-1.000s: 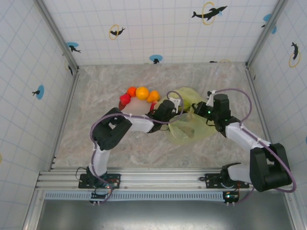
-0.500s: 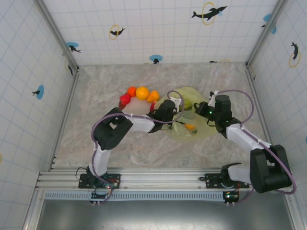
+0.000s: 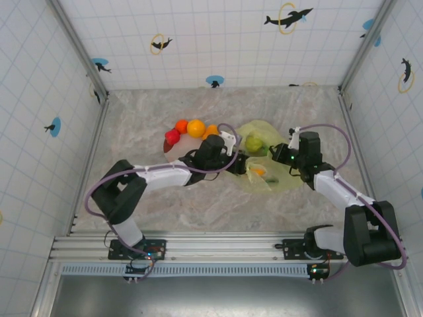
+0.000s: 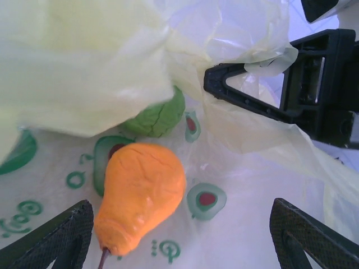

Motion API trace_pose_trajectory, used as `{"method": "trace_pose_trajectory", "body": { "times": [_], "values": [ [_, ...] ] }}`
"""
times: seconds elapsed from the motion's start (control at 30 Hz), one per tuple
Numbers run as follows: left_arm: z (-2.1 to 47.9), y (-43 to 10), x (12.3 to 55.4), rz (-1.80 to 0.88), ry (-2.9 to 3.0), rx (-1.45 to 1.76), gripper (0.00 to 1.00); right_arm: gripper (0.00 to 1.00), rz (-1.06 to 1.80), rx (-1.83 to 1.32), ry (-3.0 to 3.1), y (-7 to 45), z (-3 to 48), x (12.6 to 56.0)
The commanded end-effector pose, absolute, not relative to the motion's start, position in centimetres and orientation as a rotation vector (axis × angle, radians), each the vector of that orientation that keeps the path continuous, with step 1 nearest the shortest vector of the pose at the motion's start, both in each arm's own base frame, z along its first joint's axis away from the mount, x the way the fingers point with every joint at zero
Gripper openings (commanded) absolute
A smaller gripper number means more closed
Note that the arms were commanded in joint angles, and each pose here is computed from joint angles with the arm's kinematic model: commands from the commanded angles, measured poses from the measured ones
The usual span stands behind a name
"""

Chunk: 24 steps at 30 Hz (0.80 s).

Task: Place the fruits into the plastic bag

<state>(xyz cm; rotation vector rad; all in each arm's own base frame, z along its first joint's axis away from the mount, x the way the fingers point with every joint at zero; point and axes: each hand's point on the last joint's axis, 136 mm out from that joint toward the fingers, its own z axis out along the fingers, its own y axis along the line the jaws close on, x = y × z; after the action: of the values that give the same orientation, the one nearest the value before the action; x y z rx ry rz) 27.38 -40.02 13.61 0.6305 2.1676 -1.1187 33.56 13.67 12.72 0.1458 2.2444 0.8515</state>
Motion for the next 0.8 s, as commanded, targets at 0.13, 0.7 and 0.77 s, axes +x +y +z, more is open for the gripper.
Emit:
{"method": "trace_pose_trajectory", "body": {
  "times": [0.13,0.7,0.77],
  "values": [
    [15.1,-36.9,24.9,-1.107,2.148,0.795,0.83,0.0,0.838,0.107,2.225,13.5,13.8,34.2],
    [20.4,-26.9,29.4,-0.968,2.057,0.392,0.84,0.0,0.839,0.113,2.211,13.4,14.0,34.4],
    [20.2,-23.7,31.8,-0.833,2.073,0.227,0.85,0.0,0.84,0.113,2.207,13.4,14.1,34.4]
  ]
}}
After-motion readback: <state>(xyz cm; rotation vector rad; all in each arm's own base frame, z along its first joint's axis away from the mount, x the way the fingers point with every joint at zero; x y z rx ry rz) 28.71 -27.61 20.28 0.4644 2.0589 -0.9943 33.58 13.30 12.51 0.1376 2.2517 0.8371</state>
